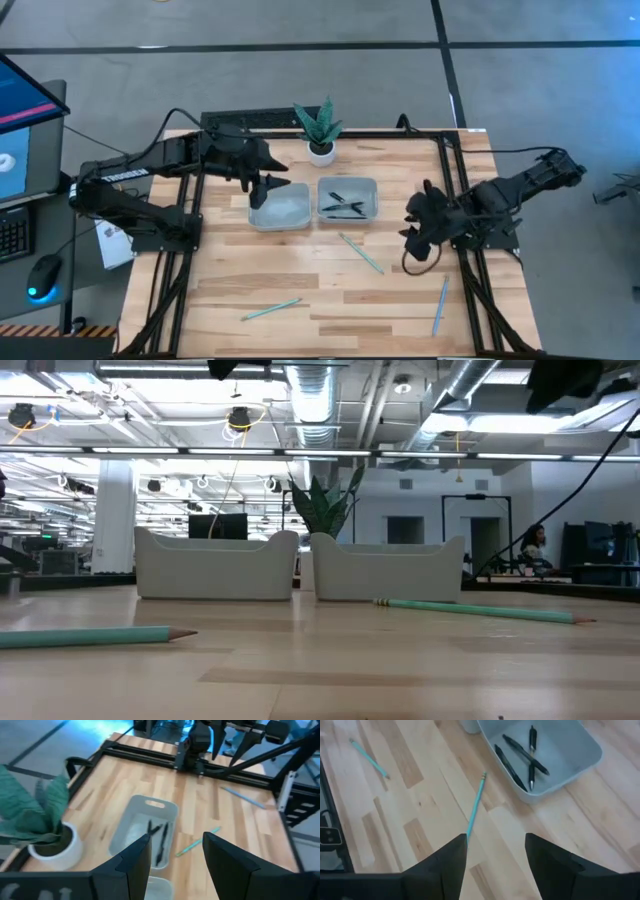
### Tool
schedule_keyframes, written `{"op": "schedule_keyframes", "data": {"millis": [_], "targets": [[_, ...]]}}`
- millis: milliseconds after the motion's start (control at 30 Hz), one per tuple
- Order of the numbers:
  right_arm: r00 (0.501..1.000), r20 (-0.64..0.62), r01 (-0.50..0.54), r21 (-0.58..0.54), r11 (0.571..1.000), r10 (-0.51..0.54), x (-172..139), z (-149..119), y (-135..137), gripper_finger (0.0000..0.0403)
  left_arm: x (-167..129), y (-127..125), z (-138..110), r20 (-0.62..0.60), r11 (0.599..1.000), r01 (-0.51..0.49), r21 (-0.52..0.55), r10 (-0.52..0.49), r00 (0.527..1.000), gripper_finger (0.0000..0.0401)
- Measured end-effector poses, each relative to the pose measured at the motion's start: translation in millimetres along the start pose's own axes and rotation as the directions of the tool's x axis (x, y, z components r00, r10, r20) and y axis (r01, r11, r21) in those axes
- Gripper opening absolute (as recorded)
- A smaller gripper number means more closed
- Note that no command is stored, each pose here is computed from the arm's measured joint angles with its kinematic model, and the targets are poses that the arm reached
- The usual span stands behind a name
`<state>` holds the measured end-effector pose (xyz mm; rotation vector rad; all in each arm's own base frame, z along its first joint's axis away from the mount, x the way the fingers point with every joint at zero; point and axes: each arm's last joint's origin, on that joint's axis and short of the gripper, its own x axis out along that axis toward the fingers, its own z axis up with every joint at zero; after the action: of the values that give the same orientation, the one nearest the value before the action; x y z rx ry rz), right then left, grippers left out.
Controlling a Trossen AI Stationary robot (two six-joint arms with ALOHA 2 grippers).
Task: Sort pens & pencils
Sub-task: Put the top green pencil into the left gray bin
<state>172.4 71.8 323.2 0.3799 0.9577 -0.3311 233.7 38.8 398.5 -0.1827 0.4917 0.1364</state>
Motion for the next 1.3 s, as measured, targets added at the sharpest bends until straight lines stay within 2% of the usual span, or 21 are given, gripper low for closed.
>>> {"op": "schedule_keyframes", "data": {"millis": [167, 300, 433, 533, 767, 900, 1100, 1300], "targets": [[1.000, 0.026, 0.014, -0.010, 1.000, -0.014, 1, -6, 9, 0.0224, 1, -16, -2, -0.002, 1.000, 0.024, -0.008, -0.024, 1.000, 0.0169], [0.996, 0.069, 0.056, -0.020, 0.998, -0.054, 4, -8, 14, 0.0223, 0, -29, -4, 0.013, 0.999, -0.040, 0.021, 0.039, 0.999, 0.0169], [0.996, 0.035, 0.080, 0.009, 0.997, -0.080, 15, -9, 21, 0.0224, -1, -40, -4, 0.050, 0.996, -0.084, 0.022, 0.083, 0.995, 0.0169], [0.995, -0.021, 0.102, 0.032, 0.994, -0.101, 27, -11, 28, 0.0223, -2, -47, -6, 0.052, 0.997, -0.071, 0.003, 0.071, 0.996, 0.0169], [0.972, -0.130, 0.195, -0.009, 0.981, -0.194, 64, -14, 43, 0.0224, -4, -60, -9, 0.053, 0.999, -0.050, 0.010, 0.050, 0.997, 0.0169], [0.952, -0.174, 0.267, 0.070, 0.961, -0.252, 85, -12, 44, 0.0227, -5, -63, -9, 0.057, 0.998, -0.059, -0.007, 0.059, 0.997, 0.0169], [0.926, -0.252, 0.309, 0.077, 0.948, -0.281, 114, -9, 46, 0.0231, -5, -66, -10, 0.053, 0.998, -0.045, -0.039, 0.047, 0.997, 0.0169], [0.922, -0.263, 0.286, -0.038, 0.958, -0.285, 145, -12, 57, 0.0230, -6, -69, -12, 0.044, 0.998, -0.031, -0.058, 0.033, 0.998, 0.0169]]}}
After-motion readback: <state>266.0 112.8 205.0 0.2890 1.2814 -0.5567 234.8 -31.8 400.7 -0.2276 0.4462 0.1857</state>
